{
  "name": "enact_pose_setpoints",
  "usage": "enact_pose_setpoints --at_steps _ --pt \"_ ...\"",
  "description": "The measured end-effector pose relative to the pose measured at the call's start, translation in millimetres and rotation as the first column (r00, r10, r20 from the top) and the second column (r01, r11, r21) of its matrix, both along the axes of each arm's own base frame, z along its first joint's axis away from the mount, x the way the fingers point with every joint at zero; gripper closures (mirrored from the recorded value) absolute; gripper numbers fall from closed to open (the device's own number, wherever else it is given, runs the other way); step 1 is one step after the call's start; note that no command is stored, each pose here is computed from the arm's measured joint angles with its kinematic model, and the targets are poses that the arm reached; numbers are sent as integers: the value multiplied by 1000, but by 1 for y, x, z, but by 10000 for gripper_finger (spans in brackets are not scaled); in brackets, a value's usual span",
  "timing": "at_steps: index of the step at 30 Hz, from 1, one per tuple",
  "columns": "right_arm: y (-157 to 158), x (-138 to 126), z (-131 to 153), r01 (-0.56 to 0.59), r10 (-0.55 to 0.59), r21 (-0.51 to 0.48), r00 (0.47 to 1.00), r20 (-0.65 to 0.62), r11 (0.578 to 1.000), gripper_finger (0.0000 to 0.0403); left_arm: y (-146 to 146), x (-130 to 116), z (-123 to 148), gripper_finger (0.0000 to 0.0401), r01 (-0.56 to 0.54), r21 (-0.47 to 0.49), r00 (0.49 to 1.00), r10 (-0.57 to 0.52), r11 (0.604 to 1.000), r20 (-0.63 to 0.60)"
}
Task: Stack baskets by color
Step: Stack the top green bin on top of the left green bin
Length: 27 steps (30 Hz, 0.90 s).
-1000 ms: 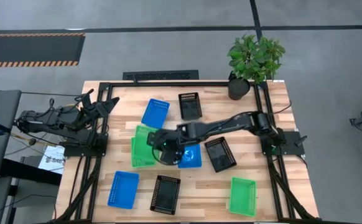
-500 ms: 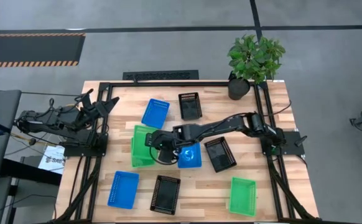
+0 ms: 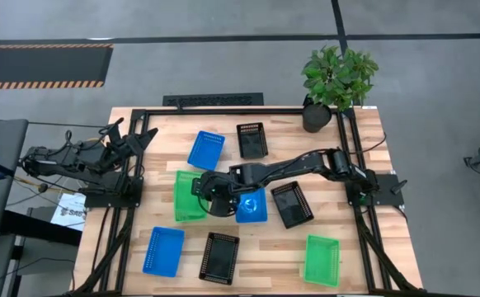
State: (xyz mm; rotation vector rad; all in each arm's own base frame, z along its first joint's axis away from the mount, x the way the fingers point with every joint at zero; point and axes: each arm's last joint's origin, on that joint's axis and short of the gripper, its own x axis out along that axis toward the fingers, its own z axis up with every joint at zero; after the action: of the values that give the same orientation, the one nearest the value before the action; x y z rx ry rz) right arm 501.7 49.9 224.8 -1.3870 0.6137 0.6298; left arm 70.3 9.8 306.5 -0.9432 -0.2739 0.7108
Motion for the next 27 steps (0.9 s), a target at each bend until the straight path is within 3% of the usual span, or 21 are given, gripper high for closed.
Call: enact_pose_setpoints --at_steps 12,22,27 --pt "-15 2 0 11 -11 32 1000 5 999 359 0 0 0 198 -3 1 1000 3 1000 0" --pt "-23 3 1 -18 17 80 1000 13 997 355 0 0 0 198 -3 1 1000 3 1000 0" --pt "-21 10 -26 -24 26 73 999 -22 997 364 0 0 0 198 -2 6 1000 2 1000 -5"
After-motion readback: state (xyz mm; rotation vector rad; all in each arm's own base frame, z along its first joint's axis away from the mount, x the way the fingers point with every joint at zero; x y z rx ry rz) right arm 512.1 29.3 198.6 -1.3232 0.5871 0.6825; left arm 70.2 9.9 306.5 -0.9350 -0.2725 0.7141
